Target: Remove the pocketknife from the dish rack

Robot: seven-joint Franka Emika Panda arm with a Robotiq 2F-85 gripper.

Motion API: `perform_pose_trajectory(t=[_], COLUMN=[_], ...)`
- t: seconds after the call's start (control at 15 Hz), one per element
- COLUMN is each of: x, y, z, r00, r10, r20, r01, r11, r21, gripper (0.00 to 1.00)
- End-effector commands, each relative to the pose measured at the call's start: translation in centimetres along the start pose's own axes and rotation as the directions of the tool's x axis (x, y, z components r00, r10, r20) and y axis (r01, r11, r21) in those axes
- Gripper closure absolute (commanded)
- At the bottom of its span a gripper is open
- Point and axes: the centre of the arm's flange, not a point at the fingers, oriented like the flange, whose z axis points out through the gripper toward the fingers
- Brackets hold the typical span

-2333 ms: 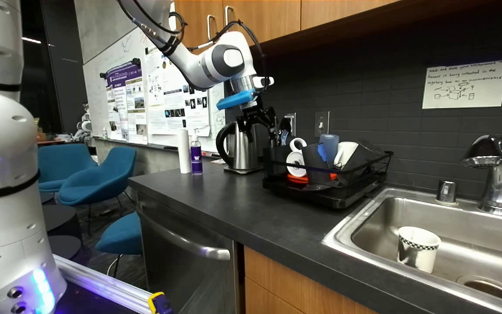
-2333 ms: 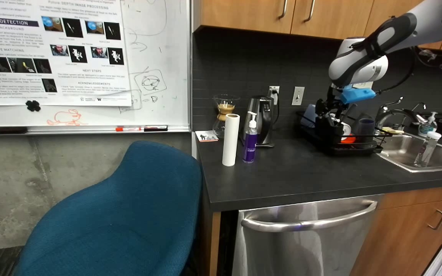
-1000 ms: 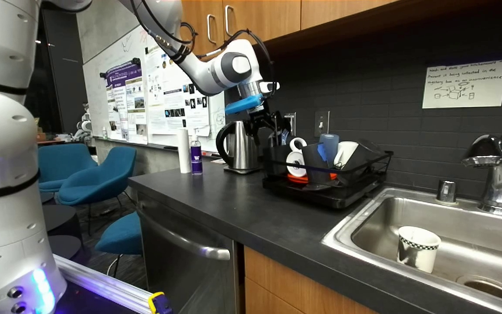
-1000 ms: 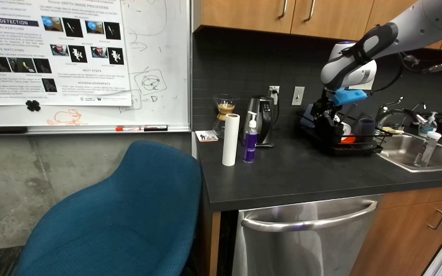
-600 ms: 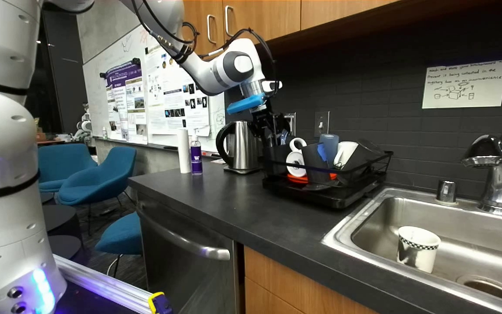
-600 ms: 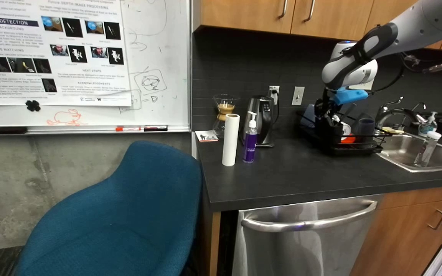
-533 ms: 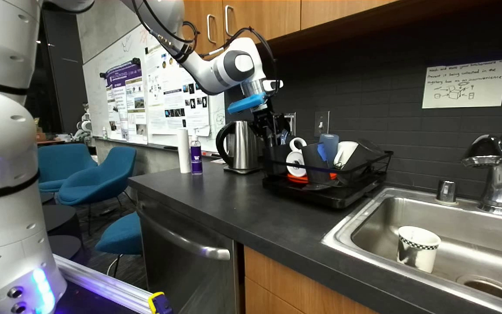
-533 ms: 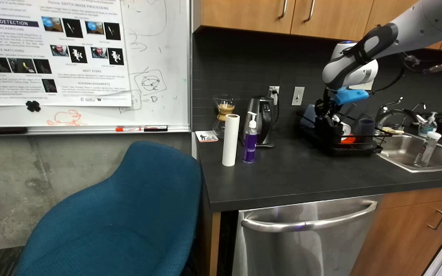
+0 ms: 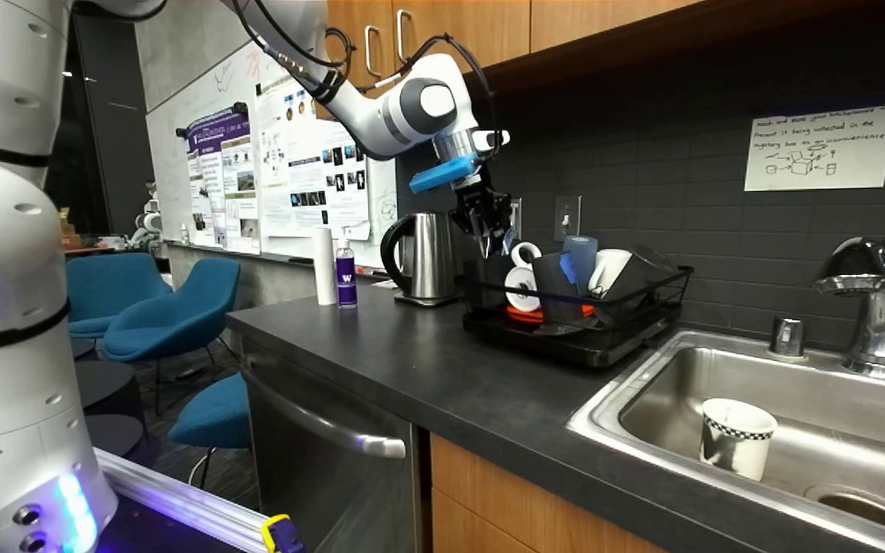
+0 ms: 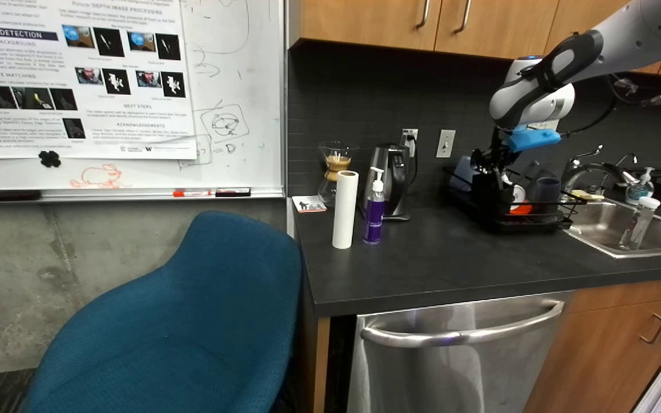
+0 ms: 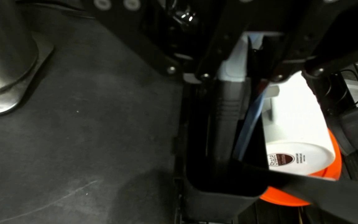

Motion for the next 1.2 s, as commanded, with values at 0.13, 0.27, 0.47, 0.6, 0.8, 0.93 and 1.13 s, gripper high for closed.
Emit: perform_pose_trajectory(t=[0.13,0.27,0.47,0.6,0.8,0.93,1.13], x=[-0.7,-0.8,-1.3,-1.3,-1.4,-1.3,-1.5], y=[1.2,1.3,1.5,1.7,1.8,1.8,2.0], z=[-4.0,-5.2,-7.0,-8.1,-9.9,-10.9,-12.8], r00=[1.000,0.999,0.999,0.999,0.999,0.999,0.999], r10=[0.029,0.035,0.041,0.044,0.046,0.048,0.038], r20=[0.007,0.017,0.027,0.020,-0.016,-0.025,-0.029], r01=[-0.029,-0.037,-0.044,-0.047,-0.043,-0.043,-0.032], r11=[0.998,0.995,0.991,0.988,0.985,0.983,0.980], r21=[0.056,0.087,0.128,0.148,0.165,0.180,0.199], gripper=[0.95,0.95,0.95,0.95,0.95,0.95,0.95])
